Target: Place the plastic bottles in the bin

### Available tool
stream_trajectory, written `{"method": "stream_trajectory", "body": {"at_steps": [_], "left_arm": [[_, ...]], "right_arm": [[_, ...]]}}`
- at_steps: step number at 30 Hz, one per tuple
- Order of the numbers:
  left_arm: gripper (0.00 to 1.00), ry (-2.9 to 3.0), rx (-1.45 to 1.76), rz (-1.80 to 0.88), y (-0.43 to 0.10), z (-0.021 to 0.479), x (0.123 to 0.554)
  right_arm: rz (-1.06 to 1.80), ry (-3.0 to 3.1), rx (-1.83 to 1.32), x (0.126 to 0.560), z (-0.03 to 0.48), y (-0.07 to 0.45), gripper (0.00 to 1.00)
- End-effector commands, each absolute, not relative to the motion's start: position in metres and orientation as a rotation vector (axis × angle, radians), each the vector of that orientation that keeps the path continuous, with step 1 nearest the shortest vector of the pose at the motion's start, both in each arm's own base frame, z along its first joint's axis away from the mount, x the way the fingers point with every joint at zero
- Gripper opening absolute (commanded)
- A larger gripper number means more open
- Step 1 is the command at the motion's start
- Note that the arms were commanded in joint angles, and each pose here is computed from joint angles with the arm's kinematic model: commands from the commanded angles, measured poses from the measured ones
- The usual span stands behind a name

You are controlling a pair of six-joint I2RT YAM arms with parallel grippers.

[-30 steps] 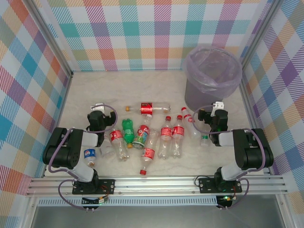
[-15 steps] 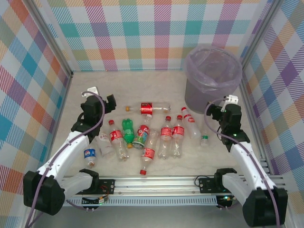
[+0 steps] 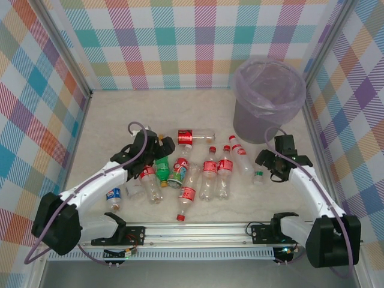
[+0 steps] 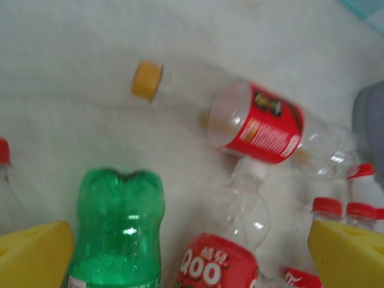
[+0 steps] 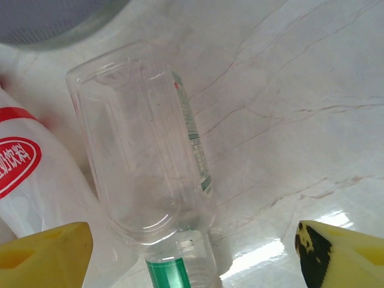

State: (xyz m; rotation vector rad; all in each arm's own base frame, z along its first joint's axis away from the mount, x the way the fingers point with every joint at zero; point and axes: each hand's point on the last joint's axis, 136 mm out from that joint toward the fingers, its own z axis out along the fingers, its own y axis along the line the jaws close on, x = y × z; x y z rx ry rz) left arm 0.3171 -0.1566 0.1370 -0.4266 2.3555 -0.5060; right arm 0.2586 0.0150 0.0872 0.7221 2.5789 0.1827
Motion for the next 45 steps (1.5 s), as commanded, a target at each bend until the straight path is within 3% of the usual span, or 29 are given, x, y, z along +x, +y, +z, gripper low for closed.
{"method": "stream_trajectory", "body": {"at_steps": [1, 10, 17, 24, 32, 41, 45], "left_arm": [[1.0, 2.306, -0.441, -0.66, -0.175, 0.156, 0.323], [1.0, 2.35, -0.414, -0.603, -0.174, 0.15, 0.322], [1.0, 2.323, -0.392, -0.594, -0.175, 0.159, 0.329], [1.0, 2.339, -0.306, -0.586, -0.187, 0.165, 0.342], [1.0, 2.261, -0.193, -0.39, -0.174, 0.205, 0.366], [1.0, 2.396, -0.217, -0.612, -0.221, 0.204, 0.404], [1.0, 2.389, -0.375, -0.651, -0.213, 0.189, 0.424]], "right_arm": [[0.319, 2.569, 0.715, 0.27, 0.087, 0.033, 0.87], [0.3, 2.634, 0.676, 0.281, 0.061, 0.037, 0.94], [0.234, 2.682, 0.699, 0.28, 0.044, 0.032, 0.88], [0.17, 2.655, 0.723, 0.268, 0.054, 0.021, 0.72], [0.155, 2.615, 0.75, 0.25, 0.104, 0.013, 0.65], [0.109, 2.484, 0.883, 0.198, 0.172, -0.007, 0.61], [0.074, 2.377, 0.882, 0.184, 0.218, -0.02, 0.58]]}}
